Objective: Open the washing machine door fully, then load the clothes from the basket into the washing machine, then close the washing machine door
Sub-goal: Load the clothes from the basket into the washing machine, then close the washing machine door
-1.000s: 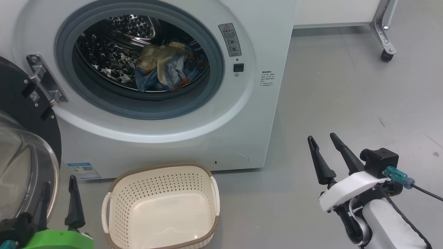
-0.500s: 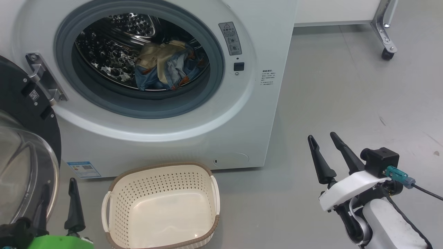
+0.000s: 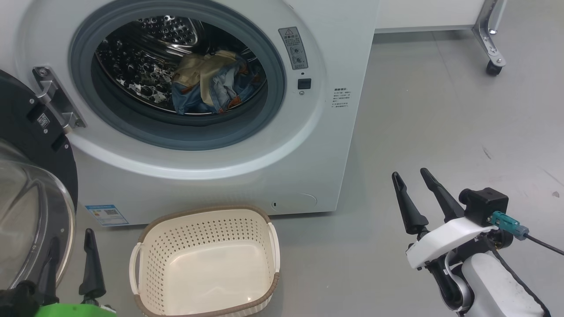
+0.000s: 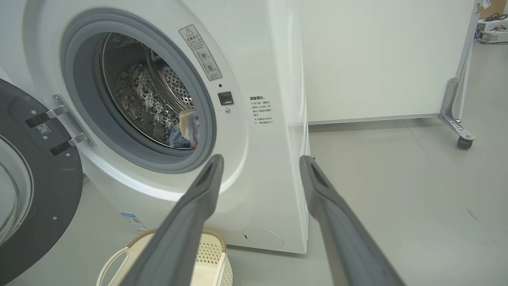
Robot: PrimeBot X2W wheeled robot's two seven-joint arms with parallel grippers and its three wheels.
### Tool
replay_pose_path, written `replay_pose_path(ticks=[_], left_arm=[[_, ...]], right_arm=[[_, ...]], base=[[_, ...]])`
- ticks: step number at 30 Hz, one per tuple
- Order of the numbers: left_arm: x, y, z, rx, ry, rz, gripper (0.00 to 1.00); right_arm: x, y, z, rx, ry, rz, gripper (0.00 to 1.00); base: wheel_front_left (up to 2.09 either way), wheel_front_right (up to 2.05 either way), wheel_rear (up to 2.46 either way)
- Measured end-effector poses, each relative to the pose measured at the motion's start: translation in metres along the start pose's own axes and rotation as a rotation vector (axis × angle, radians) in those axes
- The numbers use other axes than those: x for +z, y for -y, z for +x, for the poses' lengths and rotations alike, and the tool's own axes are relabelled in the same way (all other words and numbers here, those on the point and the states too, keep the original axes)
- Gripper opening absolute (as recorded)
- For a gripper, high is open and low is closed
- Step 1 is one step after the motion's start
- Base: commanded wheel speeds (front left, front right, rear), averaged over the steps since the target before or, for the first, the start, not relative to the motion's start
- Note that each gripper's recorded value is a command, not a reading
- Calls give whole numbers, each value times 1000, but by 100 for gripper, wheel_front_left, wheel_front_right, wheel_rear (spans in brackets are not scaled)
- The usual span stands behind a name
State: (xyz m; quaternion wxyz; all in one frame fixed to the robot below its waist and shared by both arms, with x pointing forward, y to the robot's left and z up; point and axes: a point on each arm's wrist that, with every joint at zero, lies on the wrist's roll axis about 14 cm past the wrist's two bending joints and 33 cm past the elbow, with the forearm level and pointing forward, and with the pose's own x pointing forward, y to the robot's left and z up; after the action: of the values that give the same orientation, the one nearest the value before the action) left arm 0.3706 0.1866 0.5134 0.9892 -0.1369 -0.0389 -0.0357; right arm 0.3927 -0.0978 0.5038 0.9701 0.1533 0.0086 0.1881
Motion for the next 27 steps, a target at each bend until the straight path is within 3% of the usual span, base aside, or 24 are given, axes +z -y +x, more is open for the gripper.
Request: replay_pose_path(ticks=[27], left_arm=[[-3, 2, -3, 1, -5, -6, 100]], right_arm=[[-1, 2, 0, -5, -2, 5, 100]], base=[[-83, 83, 0]])
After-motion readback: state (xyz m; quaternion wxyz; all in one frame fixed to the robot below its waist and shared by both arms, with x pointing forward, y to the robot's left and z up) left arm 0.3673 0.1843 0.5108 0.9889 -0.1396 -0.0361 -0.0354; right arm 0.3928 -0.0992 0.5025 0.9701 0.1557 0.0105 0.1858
